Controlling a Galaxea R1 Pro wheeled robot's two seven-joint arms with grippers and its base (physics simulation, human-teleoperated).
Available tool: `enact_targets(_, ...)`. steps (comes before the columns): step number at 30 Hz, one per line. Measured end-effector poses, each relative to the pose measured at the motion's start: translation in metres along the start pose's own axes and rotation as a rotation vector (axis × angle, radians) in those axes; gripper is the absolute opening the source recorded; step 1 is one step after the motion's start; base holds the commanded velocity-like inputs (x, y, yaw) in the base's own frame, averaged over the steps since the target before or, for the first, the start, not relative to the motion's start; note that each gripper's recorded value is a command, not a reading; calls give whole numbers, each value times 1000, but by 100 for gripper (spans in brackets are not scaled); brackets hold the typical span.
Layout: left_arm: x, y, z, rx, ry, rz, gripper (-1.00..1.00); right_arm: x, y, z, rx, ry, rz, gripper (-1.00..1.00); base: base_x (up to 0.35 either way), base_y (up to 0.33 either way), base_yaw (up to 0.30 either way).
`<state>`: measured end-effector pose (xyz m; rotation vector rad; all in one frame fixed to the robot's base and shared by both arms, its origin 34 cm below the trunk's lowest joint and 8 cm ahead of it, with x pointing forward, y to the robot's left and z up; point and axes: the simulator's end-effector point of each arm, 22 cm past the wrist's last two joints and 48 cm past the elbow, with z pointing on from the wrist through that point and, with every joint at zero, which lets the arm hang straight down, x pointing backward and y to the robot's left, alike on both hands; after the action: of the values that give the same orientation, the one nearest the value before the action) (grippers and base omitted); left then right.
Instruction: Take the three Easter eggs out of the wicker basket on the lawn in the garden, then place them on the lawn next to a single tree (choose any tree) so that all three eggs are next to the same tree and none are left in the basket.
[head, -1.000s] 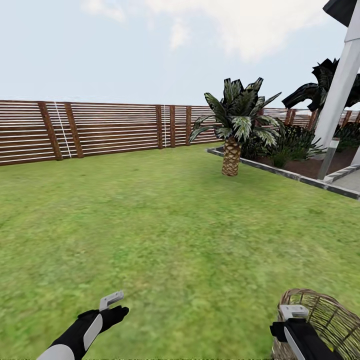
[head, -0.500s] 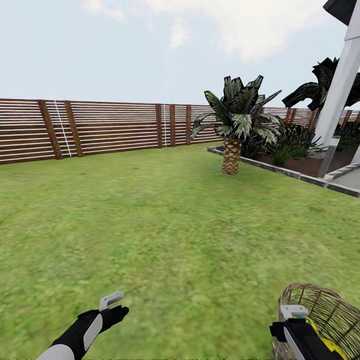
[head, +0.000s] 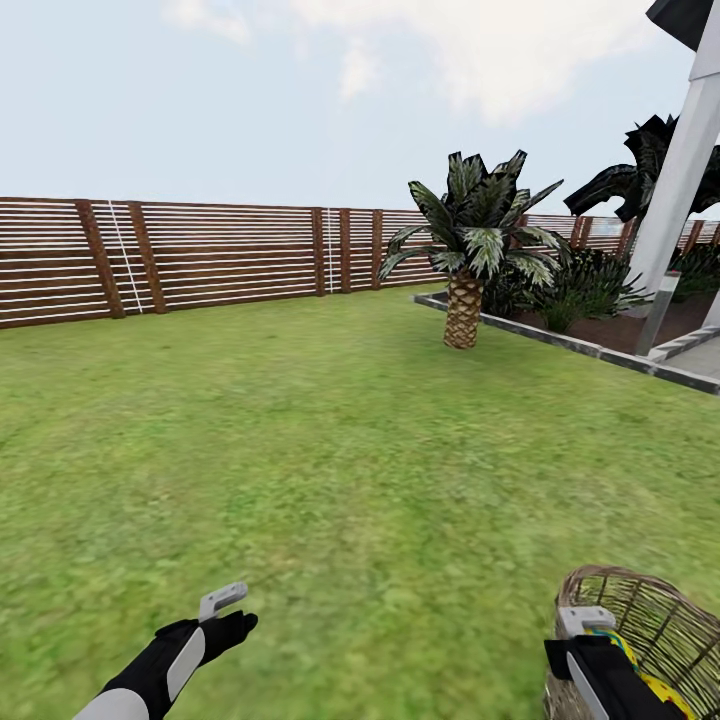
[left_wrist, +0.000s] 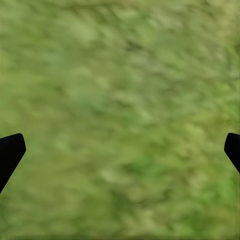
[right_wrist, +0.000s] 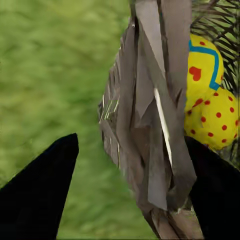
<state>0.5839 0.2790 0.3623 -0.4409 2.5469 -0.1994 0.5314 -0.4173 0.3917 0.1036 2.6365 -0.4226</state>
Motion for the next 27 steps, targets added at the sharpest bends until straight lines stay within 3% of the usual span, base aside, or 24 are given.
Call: enact_targets(27, 0, 0, 0, 1, 0, -2, 100, -1, 2, 1, 0, -14, -5, -100, 0, 0, 0)
